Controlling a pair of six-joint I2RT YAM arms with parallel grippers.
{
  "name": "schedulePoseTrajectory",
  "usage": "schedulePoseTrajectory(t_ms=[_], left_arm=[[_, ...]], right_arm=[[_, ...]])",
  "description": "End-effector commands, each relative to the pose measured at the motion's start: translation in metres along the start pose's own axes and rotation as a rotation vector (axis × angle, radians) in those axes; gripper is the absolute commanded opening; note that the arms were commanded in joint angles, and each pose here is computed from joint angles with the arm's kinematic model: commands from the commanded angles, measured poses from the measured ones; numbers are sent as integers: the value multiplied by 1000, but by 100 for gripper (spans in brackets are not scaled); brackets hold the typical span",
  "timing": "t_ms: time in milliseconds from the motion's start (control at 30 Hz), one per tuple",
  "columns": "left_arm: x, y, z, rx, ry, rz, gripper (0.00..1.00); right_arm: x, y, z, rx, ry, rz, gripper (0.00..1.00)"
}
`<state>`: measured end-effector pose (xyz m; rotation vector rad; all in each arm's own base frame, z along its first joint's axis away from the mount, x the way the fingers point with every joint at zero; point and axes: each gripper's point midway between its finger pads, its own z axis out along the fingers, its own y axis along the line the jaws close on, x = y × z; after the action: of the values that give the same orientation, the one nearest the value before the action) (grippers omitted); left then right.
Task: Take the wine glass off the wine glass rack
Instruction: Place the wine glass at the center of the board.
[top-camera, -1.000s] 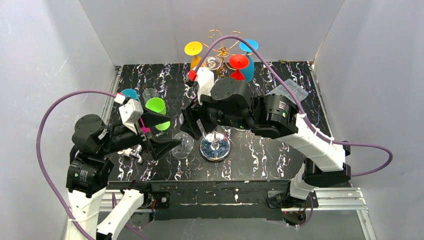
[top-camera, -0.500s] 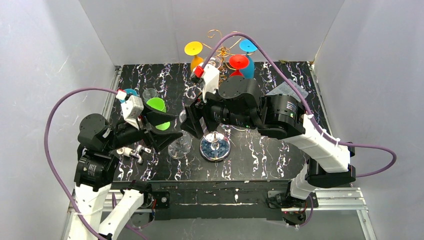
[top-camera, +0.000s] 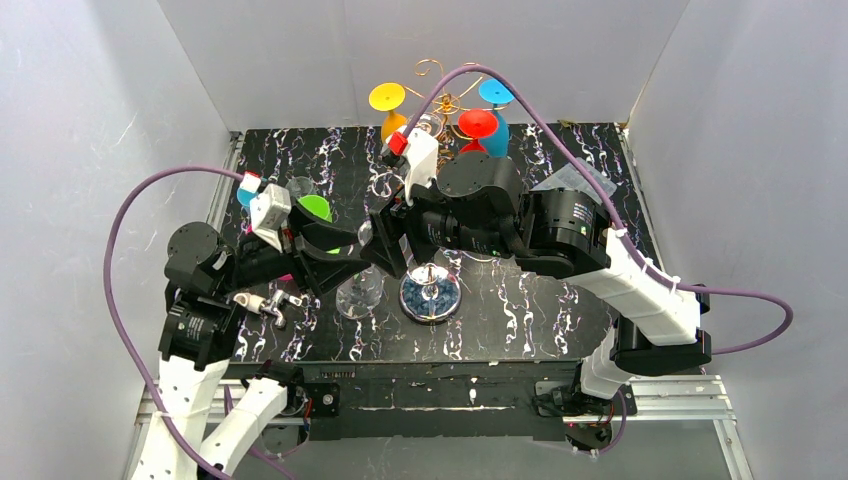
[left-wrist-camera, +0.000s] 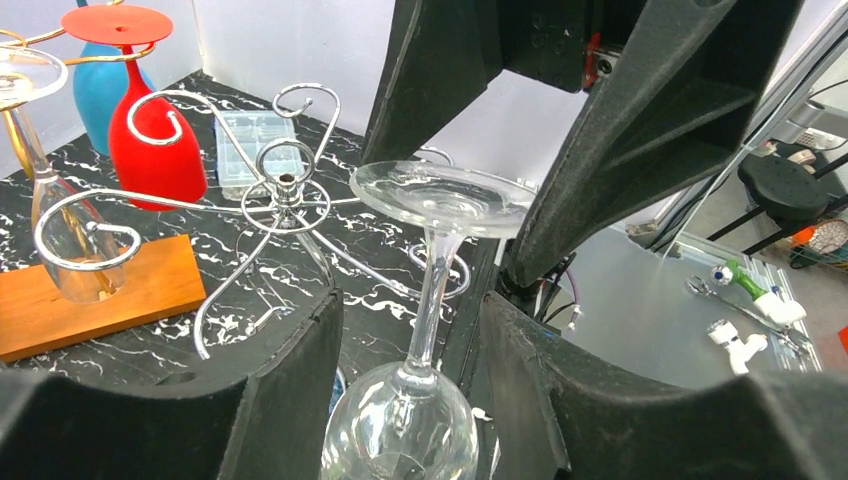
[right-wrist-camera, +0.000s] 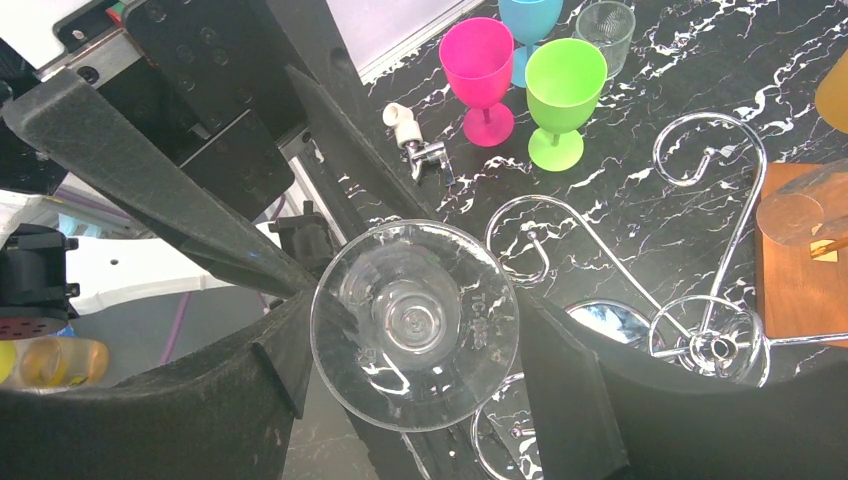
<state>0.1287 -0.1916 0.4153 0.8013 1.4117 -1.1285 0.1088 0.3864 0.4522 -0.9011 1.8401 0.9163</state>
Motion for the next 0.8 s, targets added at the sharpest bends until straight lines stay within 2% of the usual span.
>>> schedulePoseTrajectory(t_ms=[0,533,767], left_arm=[[0,-3,6,51,2,-7,50],[16,-5,23,108,45,-43,47],[19,-7,32,128,54,-46,42]], right_arm=[[-37,12,-20,-56,-138,39,37],[-39,12,-21,-53,-145,42,37],[-41,12,-22,-54,-153,44,37]])
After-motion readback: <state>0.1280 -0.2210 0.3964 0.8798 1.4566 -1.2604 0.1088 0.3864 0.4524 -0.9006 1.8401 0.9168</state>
